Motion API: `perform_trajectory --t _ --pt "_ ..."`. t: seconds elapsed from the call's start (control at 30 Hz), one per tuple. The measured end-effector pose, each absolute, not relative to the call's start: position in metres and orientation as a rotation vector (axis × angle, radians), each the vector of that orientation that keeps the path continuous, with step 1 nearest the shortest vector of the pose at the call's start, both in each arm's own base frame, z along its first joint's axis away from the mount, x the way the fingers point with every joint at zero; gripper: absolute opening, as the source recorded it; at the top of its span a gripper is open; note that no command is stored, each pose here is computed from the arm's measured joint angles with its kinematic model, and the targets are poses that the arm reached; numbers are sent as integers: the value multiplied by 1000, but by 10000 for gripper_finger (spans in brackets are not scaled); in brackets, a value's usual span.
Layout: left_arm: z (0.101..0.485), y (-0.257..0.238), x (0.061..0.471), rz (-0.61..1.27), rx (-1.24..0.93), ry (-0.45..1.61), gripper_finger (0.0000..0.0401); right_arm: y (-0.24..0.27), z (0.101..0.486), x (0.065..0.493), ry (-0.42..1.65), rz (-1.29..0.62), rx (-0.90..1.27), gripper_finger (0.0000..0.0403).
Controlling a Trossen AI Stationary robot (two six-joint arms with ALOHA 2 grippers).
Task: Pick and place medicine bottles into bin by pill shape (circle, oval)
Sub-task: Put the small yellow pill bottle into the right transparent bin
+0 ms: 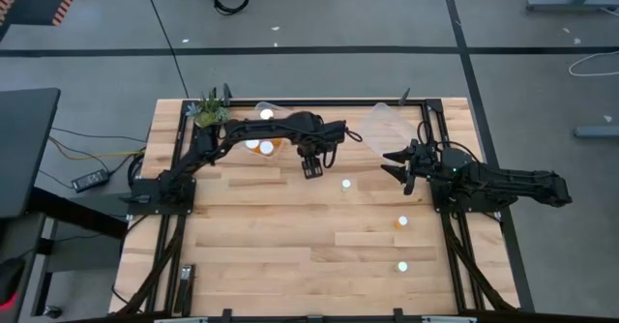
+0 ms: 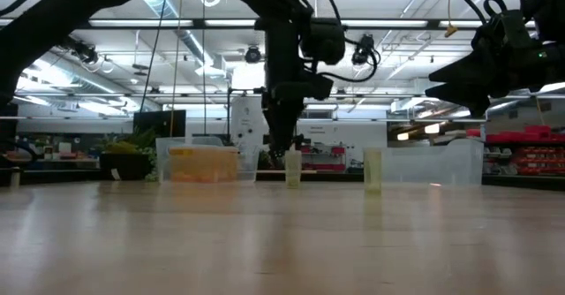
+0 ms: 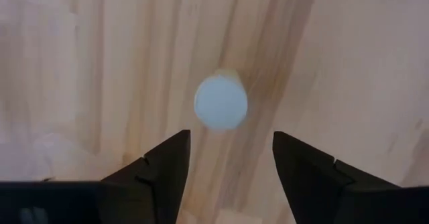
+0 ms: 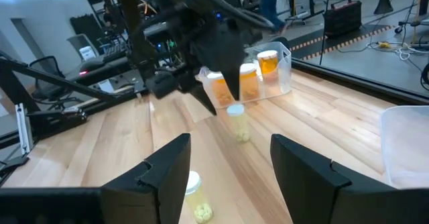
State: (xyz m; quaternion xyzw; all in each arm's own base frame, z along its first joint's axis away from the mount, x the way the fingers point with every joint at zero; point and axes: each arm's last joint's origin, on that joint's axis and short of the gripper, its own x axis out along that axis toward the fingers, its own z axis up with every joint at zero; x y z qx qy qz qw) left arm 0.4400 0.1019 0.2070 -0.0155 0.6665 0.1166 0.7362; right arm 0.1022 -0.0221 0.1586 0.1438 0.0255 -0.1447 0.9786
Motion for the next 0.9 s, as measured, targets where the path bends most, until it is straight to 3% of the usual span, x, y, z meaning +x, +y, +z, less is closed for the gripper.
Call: perform_trajectory --t 0.63,0.77,0.9 --pt "276 56 402 341 122 1476 163 -22 159 102 52 -292 290 214" --pt "275 53 372 383 113 1487 155 -22 159 102 52 -292 290 214" --pt "270 48 335 436 59 1366 148 -22 159 102 52 -291 290 214"
